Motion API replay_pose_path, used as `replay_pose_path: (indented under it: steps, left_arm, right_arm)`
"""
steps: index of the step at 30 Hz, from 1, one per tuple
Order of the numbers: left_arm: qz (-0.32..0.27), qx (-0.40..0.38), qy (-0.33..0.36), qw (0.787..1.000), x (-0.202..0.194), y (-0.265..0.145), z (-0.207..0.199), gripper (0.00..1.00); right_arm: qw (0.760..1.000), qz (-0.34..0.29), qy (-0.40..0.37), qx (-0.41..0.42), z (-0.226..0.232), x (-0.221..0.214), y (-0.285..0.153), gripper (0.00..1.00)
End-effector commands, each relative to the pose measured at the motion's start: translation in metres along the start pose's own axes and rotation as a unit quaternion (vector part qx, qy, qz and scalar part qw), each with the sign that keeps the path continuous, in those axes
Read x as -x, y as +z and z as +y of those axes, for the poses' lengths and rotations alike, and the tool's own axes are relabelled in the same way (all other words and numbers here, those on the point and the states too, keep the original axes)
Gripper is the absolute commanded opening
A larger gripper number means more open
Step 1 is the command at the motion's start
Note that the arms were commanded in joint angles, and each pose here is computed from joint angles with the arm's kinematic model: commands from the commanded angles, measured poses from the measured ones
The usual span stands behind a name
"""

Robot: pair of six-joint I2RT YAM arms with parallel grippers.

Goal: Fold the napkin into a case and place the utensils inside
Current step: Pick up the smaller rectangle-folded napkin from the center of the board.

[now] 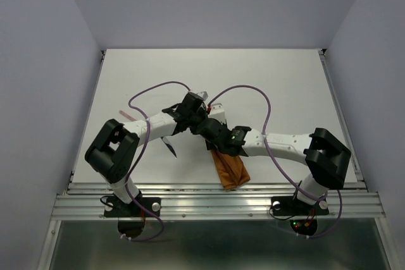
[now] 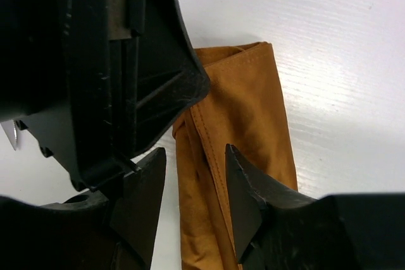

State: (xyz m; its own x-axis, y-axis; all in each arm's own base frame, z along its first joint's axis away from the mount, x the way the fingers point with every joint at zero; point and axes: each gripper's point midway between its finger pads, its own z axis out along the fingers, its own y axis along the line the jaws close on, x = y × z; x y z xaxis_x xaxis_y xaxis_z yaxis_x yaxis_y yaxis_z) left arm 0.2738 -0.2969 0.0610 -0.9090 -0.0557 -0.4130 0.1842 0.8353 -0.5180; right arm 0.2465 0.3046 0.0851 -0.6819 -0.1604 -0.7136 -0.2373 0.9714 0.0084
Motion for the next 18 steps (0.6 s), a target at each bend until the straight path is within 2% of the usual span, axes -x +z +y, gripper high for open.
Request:
replay_pose_path:
  steps: [1,12,18]
  left_arm:
    - [0.003,-0.019,0.0,1.0,-0.002,-0.002,-0.007,0.0]
    - [0.007,-0.029,-0.005,1.0,-0.006,-0.004,-0.01,0.0]
    - [0.01,-0.031,-0.005,0.999,-0.007,-0.004,-0.01,0.0]
  right_arm:
    - [0.997,-0.07,0.014,0.022,0.017,0.029,0.009,0.48]
    - [0.996,-0.082,0.0,-0.015,0.013,0.019,0.036,0.46]
    - [0.995,-0.091,0.001,-0.045,0.003,0.015,0.044,0.39]
